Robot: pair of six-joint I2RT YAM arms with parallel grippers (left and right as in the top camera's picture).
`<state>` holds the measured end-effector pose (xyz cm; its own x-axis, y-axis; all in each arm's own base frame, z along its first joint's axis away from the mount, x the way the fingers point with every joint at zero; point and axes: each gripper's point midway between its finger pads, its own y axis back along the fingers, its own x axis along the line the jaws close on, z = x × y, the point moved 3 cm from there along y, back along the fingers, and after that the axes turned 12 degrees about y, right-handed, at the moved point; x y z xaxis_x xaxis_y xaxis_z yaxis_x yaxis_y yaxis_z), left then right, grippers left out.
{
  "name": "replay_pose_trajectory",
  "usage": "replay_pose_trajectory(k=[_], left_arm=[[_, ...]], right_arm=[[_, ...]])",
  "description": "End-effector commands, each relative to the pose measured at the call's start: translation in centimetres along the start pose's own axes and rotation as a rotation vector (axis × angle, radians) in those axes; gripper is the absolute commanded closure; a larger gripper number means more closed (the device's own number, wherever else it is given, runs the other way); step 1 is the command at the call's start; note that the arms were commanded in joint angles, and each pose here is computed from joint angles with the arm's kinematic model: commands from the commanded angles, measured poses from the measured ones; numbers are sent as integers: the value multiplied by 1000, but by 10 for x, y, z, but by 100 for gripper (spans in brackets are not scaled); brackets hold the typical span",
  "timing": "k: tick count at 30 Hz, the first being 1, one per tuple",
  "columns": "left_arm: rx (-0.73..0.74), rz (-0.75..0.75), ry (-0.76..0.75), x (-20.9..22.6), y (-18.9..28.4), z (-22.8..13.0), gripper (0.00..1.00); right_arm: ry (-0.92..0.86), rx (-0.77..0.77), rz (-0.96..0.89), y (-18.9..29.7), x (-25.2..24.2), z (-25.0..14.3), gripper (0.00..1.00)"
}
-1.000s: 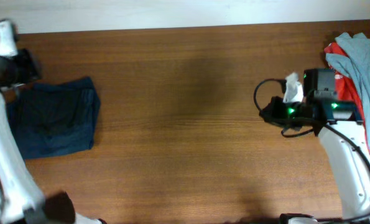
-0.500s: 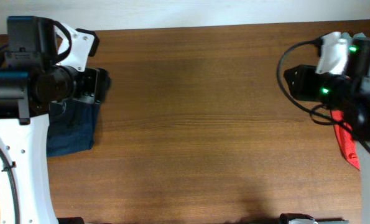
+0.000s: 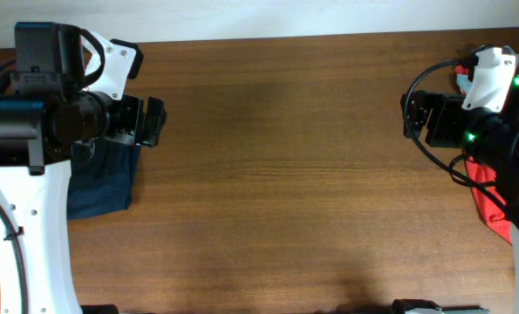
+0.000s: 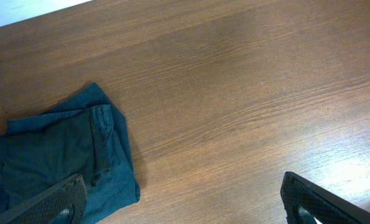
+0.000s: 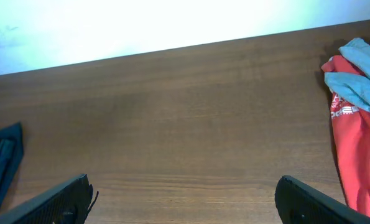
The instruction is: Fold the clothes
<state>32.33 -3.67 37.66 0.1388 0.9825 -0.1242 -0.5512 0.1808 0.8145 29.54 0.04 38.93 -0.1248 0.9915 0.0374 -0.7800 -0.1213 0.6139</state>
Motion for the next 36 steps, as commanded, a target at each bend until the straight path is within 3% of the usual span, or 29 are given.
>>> replay_pose_trajectory(k=[1,36], left_arm=[[2,2,-11,0,-1,0,1],[2,2,-11,0,-1,0,0]], right_arm=[[1,2,-23,-1,-4,2,1],[-41,227,1,-87,-19,-20,2]])
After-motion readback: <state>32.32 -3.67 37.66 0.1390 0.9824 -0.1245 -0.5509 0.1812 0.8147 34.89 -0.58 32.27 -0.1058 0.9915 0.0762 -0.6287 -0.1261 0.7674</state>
